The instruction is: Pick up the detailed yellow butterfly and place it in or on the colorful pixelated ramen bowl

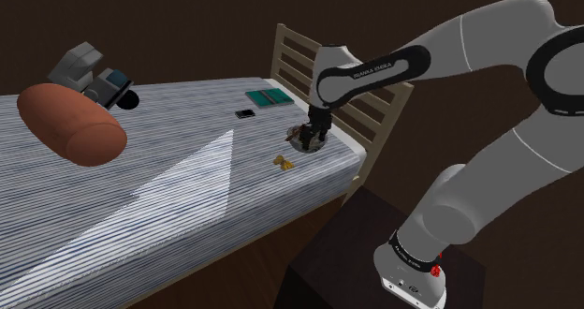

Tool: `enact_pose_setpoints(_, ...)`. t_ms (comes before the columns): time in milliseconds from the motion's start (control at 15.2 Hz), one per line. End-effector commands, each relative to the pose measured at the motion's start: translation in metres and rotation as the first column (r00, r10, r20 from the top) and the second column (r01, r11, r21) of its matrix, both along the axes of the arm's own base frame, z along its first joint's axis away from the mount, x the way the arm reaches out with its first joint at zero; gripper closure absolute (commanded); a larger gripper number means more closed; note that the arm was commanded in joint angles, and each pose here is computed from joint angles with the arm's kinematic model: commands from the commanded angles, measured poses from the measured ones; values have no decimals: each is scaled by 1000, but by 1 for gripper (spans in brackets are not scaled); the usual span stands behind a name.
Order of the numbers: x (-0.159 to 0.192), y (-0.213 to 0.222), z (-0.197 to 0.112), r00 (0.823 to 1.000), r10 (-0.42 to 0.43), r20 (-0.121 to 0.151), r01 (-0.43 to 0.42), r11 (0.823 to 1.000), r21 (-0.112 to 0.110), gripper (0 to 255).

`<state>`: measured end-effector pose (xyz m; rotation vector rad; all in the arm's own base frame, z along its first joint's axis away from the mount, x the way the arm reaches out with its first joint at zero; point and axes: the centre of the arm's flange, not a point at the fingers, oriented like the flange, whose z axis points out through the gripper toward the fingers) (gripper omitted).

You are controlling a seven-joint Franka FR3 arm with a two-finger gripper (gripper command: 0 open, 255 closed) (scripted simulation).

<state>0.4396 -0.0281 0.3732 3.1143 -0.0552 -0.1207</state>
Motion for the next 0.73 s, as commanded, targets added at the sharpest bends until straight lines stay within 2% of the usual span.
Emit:
enact_pose_setpoints(0,14,0,-23,1000,-3,7,3,1000,10,0)
enact_pose_setpoints(660,94,-4,-124,999,-20,36,18,998,57,0)
